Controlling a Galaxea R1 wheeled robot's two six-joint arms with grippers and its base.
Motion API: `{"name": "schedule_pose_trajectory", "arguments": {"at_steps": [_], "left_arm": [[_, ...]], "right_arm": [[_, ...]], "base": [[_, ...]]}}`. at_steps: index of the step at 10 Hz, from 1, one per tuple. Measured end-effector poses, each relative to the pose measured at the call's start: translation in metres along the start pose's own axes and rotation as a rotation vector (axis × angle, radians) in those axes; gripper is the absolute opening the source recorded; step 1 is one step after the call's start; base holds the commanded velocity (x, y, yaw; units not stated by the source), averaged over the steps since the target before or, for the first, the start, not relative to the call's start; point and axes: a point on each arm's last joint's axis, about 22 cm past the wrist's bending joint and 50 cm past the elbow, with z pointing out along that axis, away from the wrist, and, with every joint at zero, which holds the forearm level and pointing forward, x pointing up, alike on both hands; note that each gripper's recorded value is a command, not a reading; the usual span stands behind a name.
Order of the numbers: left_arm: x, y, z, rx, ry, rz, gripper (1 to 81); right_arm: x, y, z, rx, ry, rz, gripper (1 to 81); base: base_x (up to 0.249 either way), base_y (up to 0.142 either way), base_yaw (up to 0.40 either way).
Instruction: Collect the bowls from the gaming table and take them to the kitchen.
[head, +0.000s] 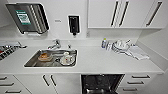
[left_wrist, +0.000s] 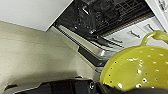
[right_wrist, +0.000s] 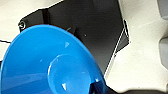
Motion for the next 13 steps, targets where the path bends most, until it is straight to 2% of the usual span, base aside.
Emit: {"name": "schedule_pose_trajectory", "arguments": {"at_steps": [2, 4, 6, 7, 8, 11, 12, 13], "left_arm": [[0.042, 0.035, 0.007, 0.022, -0.007, 0.076, 1.0], [0.082, 0.073, 0.027, 0.045, -0.009, 0.15, 1.0], [0.109, 0.122, 0.053, 0.032, -0.016, 0.203, 1.0], [0.117, 0.142, 0.066, 0.023, -0.029, 0.216, 1.0], [0.116, 0.154, 0.083, 0.022, -0.058, 0.218, 1.0], [0.097, 0.166, 0.137, 0.043, -0.175, 0.202, 1.0], [0.094, 0.168, 0.15, 0.041, -0.199, 0.195, 1.0], [0.095, 0.167, 0.158, 0.05, -0.217, 0.191, 1.0]], "right_arm": [[0.0, 0.0, 0.0, 0.0, 0.0, 0.001, 1.0], [0.0, -0.001, 0.0, 0.001, 0.001, 0.001, 1.0], [-0.001, -0.003, 0.001, 0.004, -0.001, 0.003, 1.0], [-0.005, -0.005, 0.002, 0.008, -0.01, 0.007, 1.0], [-0.016, -0.005, 0.002, 0.007, -0.033, 0.016, 1.0], [-0.048, 0.0, 0.001, -0.008, -0.114, 0.051, 1.0], [-0.055, -0.001, 0.001, -0.008, -0.134, 0.061, 1.0], [-0.064, -0.003, 0.001, -0.008, -0.154, 0.07, 1.0]], "base": [[0.0, 0.0, 0.0], [0.0, 0.0, 0.0], [0.0, 0.0, 0.0], [0.0, 0.0, 0.0], [0.0, 0.0, 0.0], [0.0, 0.0, 0.0], [0.0, 0.0, 0.0], [0.0, 0.0, 0.0]]}}
